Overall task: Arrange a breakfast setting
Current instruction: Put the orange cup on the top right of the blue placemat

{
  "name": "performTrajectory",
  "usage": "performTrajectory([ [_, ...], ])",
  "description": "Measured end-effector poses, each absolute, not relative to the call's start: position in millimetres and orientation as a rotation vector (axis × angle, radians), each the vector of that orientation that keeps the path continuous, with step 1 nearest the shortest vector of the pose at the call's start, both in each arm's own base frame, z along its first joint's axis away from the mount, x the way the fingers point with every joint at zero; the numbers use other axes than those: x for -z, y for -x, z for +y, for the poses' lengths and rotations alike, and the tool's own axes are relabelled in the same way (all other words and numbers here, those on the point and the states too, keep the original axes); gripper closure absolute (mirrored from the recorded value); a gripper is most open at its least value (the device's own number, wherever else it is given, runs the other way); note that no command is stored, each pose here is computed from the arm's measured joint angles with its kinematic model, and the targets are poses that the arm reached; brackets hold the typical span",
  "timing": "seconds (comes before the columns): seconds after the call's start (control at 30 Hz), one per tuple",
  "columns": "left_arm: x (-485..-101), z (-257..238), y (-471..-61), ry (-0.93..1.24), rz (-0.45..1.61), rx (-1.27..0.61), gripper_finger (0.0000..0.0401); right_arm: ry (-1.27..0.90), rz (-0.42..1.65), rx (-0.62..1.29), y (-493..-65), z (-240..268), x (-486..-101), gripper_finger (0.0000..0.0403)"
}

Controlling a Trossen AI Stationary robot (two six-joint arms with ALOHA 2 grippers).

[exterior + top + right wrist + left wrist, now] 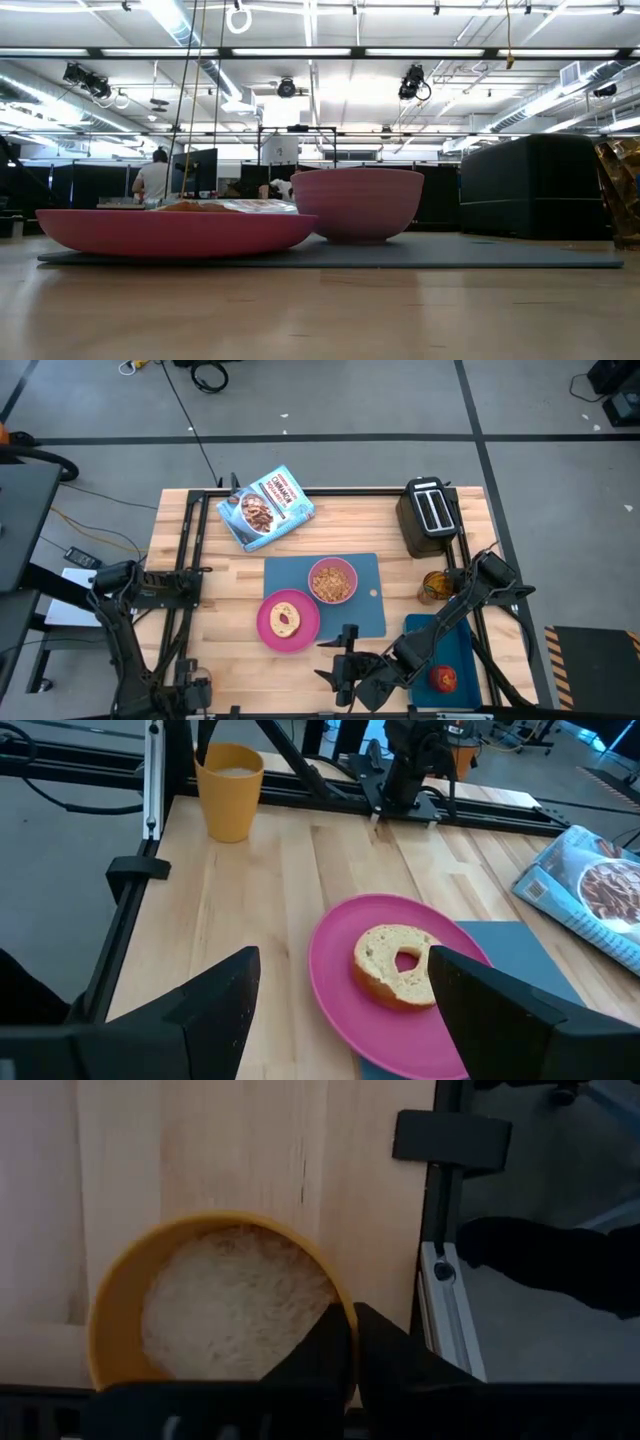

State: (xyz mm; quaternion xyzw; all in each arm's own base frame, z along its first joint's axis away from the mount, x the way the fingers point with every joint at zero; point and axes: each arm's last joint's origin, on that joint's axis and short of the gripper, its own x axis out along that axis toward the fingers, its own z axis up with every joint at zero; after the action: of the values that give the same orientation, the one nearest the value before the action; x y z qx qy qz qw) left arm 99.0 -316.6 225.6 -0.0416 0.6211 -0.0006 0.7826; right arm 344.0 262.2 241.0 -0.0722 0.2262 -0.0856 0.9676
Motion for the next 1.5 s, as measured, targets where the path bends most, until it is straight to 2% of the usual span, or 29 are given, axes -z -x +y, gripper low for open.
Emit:
performTrajectory([
  [0.17, -226, -317, -99, 0.086, 1.333, 0.003, 0.0385, 0.132, 0.481, 0.094, -349, 260, -241, 0.0107],
  [0.37, -226, -311, -105, 0.063, 1.329, -0.023, 0.0388, 0.054, 0.41, 0.062, -362, 253, -249, 0.0126],
  [0.57, -232, -299, -121, -0.029, 1.289, -0.021, 0.0388, -0.003, 0.316, 0.021, -397, 249, -218, 0.013],
  [0.7, -236, -290, -134, -0.092, 1.286, 0.013, 0.0388, -0.06, 0.25, -0.043, -421, 243, -189, 0.0106],
  [0.83, -240, -282, -147, -0.144, 1.276, 0.045, 0.0388, -0.078, 0.227, -0.087, -439, 230, -165, 0.0061],
  [1.03, -248, -276, -166, -0.254, 1.256, 0.137, 0.0388, 0.031, 0.245, -0.134, -468, 229, -158, 0.0009],
  [1.33, -281, -275, -189, -0.336, 1.148, 0.246, 0.0388, 0.056, 0.296, -0.142, -491, 205, -158, 0.0004],
  [1.5, -285, -269, -200, -0.368, 1.128, 0.244, 0.0388, 0.036, 0.282, -0.226, -496, 196, -160, 0.0005],
])
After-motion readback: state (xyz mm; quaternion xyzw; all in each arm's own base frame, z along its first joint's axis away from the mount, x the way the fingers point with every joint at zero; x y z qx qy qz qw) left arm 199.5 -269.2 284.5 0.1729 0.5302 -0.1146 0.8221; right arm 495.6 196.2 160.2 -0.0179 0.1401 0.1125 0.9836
